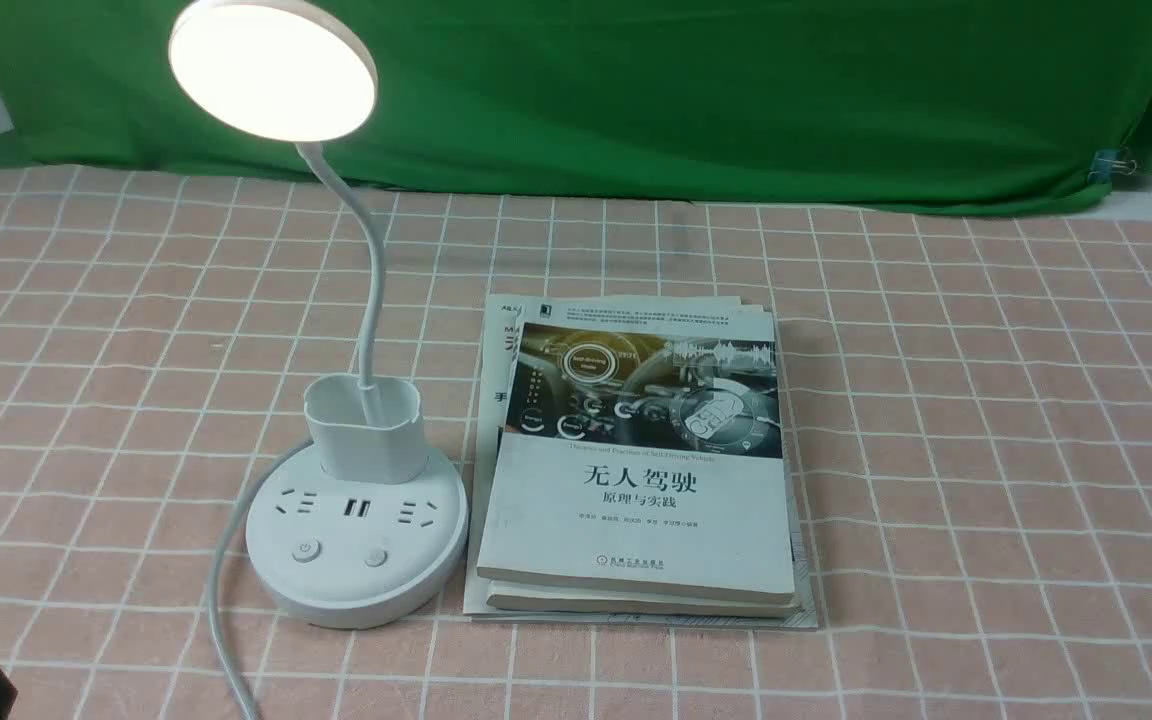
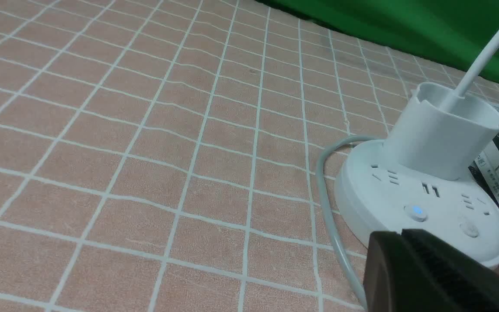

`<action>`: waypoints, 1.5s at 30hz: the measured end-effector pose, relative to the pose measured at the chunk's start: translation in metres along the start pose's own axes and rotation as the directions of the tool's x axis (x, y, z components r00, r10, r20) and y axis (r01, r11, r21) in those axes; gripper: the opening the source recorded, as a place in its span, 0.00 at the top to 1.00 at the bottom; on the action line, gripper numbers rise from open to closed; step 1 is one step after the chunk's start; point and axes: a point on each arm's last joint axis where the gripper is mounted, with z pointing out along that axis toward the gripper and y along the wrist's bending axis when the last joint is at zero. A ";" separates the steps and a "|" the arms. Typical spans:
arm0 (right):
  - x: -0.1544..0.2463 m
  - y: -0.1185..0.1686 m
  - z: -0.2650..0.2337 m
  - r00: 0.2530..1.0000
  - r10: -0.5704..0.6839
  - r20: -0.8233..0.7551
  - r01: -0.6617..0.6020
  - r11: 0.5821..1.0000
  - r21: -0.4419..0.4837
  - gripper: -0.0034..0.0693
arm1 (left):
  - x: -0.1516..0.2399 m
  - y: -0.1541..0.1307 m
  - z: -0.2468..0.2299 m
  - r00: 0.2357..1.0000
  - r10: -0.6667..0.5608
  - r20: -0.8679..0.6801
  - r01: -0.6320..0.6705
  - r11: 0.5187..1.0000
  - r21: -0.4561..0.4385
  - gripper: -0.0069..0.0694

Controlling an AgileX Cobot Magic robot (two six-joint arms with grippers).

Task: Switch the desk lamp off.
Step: Use the left arm to press the button switch on the lamp holder

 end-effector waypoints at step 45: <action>0.000 0.000 0.000 1.000 0.000 0.000 0.000 1.000 0.000 0.62 | -0.029 0.000 -0.005 0.789 -0.555 0.262 0.532 0.831 0.160 0.90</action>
